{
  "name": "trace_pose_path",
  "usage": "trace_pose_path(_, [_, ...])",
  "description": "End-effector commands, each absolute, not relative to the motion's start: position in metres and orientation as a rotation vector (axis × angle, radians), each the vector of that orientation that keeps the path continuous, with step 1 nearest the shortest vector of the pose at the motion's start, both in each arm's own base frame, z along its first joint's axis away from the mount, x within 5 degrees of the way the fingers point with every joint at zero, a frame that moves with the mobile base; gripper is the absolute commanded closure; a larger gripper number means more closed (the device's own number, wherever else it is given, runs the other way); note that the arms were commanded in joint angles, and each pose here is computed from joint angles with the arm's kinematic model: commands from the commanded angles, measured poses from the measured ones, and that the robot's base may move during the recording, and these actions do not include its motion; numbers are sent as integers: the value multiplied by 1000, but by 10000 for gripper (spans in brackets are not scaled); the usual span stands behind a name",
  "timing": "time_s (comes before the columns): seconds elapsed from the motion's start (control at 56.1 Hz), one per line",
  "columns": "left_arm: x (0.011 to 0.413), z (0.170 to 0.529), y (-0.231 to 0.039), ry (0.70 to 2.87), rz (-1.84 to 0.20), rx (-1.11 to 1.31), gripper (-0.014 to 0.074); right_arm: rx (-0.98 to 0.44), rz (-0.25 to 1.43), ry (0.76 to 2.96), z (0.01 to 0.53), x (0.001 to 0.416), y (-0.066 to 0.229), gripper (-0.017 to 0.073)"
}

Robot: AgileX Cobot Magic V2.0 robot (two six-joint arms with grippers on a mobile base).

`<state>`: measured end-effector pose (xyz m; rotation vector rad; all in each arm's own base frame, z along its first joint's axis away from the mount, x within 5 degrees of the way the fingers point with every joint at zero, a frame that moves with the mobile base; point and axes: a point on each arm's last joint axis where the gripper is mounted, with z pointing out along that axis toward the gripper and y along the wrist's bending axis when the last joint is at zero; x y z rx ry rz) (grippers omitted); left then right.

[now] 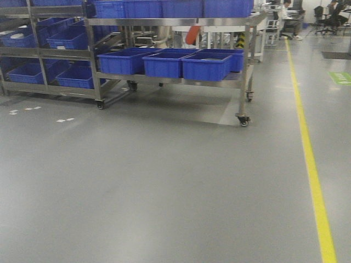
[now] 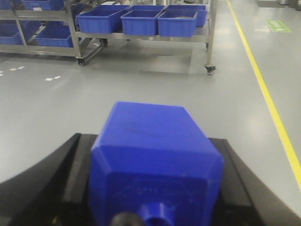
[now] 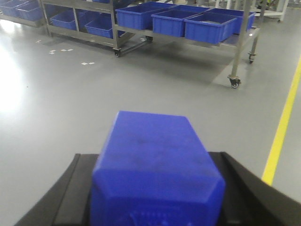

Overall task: Pick and sort blue part to right shelf
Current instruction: 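Drive the base away from the steel shelf holding both parts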

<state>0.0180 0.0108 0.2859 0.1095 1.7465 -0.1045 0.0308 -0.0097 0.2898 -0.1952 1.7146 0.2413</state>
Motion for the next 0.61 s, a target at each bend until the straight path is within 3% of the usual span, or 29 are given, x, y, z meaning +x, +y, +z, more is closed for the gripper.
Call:
trace_pose_path(0.0, [12, 302, 12, 1610, -129, 116, 262, -221, 234, 1615, 305, 31, -8, 431])
trace_pose_path(0.589, [12, 302, 12, 1610, -129, 116, 262, -221, 234, 1615, 305, 31, -8, 431])
